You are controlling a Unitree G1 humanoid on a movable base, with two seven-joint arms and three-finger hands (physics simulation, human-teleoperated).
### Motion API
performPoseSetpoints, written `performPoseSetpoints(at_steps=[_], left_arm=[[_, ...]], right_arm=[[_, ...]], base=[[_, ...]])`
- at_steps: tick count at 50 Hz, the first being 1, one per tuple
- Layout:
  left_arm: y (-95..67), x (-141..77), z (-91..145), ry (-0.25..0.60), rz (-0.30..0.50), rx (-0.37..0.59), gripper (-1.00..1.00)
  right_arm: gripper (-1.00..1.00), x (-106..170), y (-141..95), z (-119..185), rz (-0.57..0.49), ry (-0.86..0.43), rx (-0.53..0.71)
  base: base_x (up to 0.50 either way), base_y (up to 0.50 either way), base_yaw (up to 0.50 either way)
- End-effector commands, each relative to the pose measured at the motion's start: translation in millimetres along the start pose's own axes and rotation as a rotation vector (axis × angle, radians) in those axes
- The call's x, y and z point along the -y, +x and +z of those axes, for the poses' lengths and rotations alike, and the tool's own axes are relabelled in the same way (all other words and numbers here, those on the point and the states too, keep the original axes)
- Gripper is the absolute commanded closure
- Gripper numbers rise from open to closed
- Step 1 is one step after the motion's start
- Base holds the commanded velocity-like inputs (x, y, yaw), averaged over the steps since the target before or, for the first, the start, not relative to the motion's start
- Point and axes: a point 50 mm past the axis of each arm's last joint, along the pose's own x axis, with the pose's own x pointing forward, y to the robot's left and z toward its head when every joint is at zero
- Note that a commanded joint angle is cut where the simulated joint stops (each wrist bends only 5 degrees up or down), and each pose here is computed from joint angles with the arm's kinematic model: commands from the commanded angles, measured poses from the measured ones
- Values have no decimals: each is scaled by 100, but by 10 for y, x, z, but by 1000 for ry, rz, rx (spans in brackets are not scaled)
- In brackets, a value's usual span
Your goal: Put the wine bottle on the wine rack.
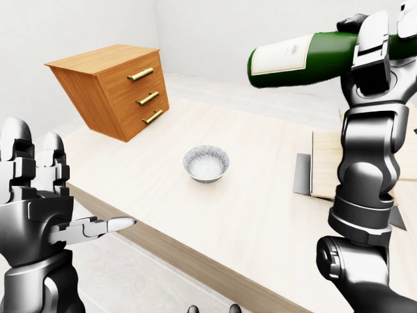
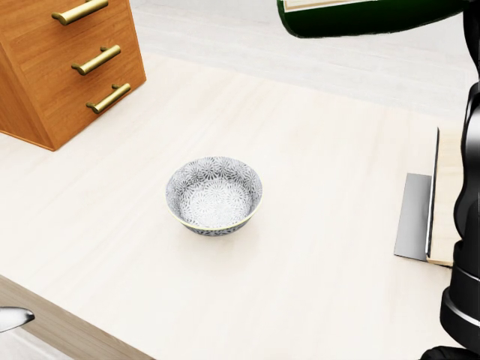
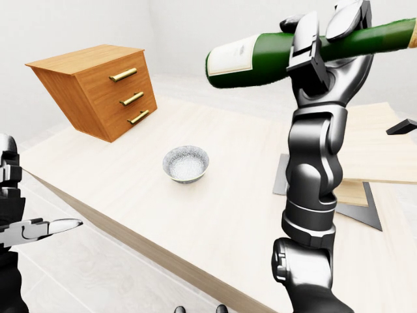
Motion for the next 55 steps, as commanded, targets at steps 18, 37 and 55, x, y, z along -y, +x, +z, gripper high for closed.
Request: performPoseSetpoints(at_steps=[18,37,55], left_arm=[[-2,-26,-69,-5,9,-28,-100],[25,26,14,1,1,11,-100],[26,8,-98,-8,7,-34,-100]], right_arm=[[100,176,73,430,-137,2,88],[100,422,205,968,-171,14,139],[100,628,257,1361,-245,42,142]], base=[[0,0,0],[0,0,0],[0,0,0]])
